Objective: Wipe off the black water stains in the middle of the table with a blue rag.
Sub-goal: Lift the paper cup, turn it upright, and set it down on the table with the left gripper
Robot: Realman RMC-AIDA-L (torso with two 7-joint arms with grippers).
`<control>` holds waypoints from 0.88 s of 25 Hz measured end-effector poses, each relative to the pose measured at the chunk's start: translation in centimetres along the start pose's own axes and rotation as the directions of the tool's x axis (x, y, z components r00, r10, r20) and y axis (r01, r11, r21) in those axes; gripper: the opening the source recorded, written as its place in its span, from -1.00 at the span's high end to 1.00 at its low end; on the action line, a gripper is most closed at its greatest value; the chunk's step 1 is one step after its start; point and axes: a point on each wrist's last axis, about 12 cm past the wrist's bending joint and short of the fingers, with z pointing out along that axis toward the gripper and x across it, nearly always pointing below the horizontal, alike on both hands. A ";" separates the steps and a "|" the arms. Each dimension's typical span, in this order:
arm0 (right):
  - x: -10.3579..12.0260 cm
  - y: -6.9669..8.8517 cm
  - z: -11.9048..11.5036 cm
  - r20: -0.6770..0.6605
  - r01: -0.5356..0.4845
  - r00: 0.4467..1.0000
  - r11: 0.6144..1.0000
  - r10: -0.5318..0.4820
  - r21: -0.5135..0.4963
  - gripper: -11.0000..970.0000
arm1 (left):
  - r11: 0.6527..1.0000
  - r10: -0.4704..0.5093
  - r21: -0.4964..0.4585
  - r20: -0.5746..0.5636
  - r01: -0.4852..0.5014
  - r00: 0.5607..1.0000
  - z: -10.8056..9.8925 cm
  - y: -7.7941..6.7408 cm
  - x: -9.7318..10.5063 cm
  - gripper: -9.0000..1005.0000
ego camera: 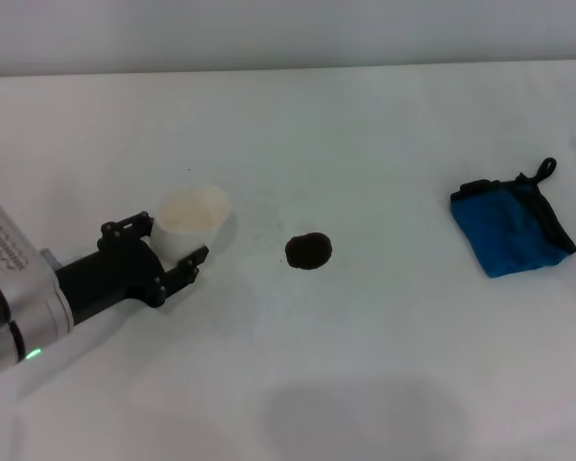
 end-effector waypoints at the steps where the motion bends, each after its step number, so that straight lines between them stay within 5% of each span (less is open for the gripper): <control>1: 0.0 -0.1 0.0 -0.001 0.001 1.000 1.000 -0.001 0.003 -0.02 | 1.000 0.012 0.001 -0.002 -0.012 1.000 0.0 -0.3 0.2 -0.28; 16: -0.1 -0.5 0.0 -0.015 0.010 1.000 1.000 -0.009 0.030 -0.02 | 0.999 0.039 -0.028 0.002 -0.039 0.999 -0.2 -0.8 0.7 -0.35; 22: -0.1 -0.5 0.0 -0.015 0.013 1.000 0.999 -0.012 0.031 -0.02 | 0.999 0.037 -0.037 -0.001 -0.037 0.999 -0.3 -0.7 0.7 -0.63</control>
